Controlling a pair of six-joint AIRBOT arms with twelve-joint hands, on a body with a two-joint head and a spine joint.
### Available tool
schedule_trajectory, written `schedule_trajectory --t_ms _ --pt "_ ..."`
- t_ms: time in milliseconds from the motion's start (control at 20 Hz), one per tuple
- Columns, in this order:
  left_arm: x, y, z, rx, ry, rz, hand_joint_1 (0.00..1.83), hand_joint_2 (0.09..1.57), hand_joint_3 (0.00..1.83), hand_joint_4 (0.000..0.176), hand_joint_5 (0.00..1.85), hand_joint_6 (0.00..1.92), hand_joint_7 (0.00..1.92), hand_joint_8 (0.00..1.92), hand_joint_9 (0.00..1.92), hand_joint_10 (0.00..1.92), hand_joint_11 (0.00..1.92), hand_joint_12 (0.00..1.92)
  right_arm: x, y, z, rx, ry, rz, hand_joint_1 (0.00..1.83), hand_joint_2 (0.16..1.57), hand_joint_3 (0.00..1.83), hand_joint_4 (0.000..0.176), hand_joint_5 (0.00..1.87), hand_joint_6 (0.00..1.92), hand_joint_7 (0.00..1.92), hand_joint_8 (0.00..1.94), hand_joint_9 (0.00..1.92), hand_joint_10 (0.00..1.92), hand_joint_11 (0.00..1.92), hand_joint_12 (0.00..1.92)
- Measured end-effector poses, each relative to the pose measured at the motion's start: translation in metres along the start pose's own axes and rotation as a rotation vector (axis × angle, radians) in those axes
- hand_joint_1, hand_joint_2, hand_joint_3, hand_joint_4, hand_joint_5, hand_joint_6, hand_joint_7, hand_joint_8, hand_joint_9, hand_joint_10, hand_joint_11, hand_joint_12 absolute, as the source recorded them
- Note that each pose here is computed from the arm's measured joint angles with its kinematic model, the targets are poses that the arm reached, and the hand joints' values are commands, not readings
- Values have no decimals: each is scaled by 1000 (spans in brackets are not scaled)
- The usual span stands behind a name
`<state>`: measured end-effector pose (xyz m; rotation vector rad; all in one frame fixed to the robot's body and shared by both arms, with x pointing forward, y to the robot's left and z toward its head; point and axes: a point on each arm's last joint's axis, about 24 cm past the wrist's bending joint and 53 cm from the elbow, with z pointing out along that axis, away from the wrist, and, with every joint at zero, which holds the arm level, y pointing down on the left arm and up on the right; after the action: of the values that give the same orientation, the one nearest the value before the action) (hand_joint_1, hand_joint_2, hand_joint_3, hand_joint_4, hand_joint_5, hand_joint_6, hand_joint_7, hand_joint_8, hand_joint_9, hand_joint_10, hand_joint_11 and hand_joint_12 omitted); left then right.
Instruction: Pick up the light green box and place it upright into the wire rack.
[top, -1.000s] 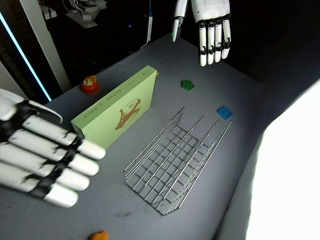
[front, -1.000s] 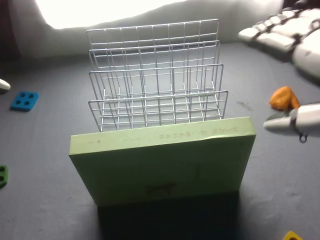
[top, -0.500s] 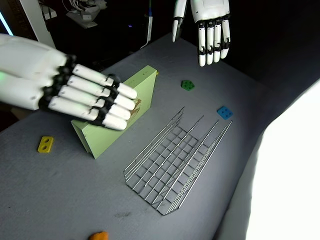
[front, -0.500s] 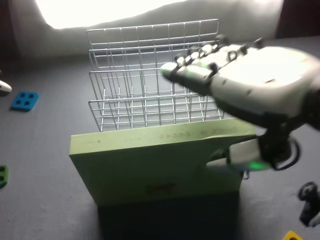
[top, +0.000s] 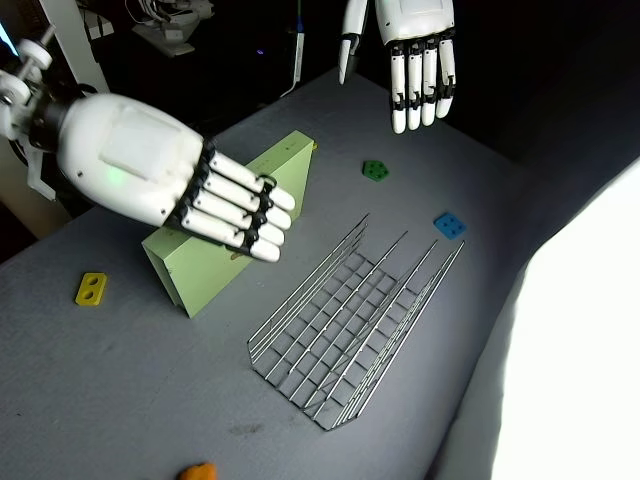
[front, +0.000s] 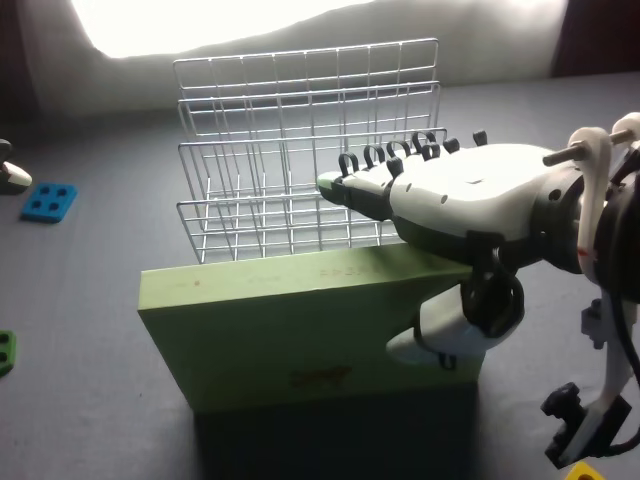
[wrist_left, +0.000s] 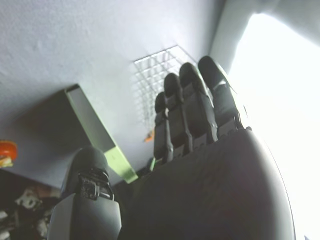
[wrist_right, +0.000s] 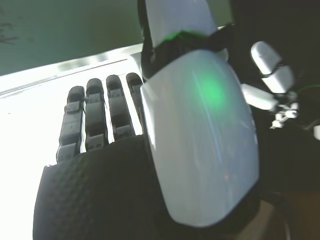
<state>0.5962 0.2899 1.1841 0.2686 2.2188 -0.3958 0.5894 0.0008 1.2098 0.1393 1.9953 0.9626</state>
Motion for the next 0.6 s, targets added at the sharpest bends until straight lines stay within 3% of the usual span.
schedule_trajectory --t_ms 150,250,300,350,450,500,550,600 --pt "0 0 0 0 0 0 139 1236 0 13 248 4 365 3 340 8 0 750 7 5 4 -6 25 26 1109 959 0 0 0 0 11 4 4 2 0 0" --pt "0 0 0 0 0 0 146 1234 0 13 238 0 367 1 322 4 0 665 16 13 6 -19 50 47 1056 978 0 0 0 0 15 4 0 0 0 0" --pt "0 0 0 0 0 0 130 1232 0 24 229 0 370 2 319 3 0 652 20 20 7 -31 63 62 1093 971 0 0 0 0 23 7 0 0 0 0" --pt "0 0 0 0 0 0 131 1233 0 24 224 0 362 0 309 0 0 649 22 25 8 -44 67 71 1062 977 0 0 0 0 29 8 10 4 0 0" --pt "0 0 0 0 0 0 124 1247 3 24 199 1 283 0 196 0 0 494 24 27 10 -47 72 102 1034 975 0 0 44 16 86 24 61 23 34 18" --pt "0 0 0 0 1 0 127 1248 2 25 196 0 279 0 187 0 0 476 23 27 11 -43 72 109 1035 969 0 0 46 7 90 13 70 5 6 118" --pt "0 0 0 0 1 0 136 1248 2 27 185 0 261 0 180 0 0 481 23 26 12 -42 71 111 1036 958 0 0 96 19 138 17 118 17 0 221" --pt "0 0 0 0 0 0 131 1243 0 24 201 5 268 3 206 8 0 560 23 26 13 -42 69 109 982 964 1 0 77 7 96 5 95 5 0 135"
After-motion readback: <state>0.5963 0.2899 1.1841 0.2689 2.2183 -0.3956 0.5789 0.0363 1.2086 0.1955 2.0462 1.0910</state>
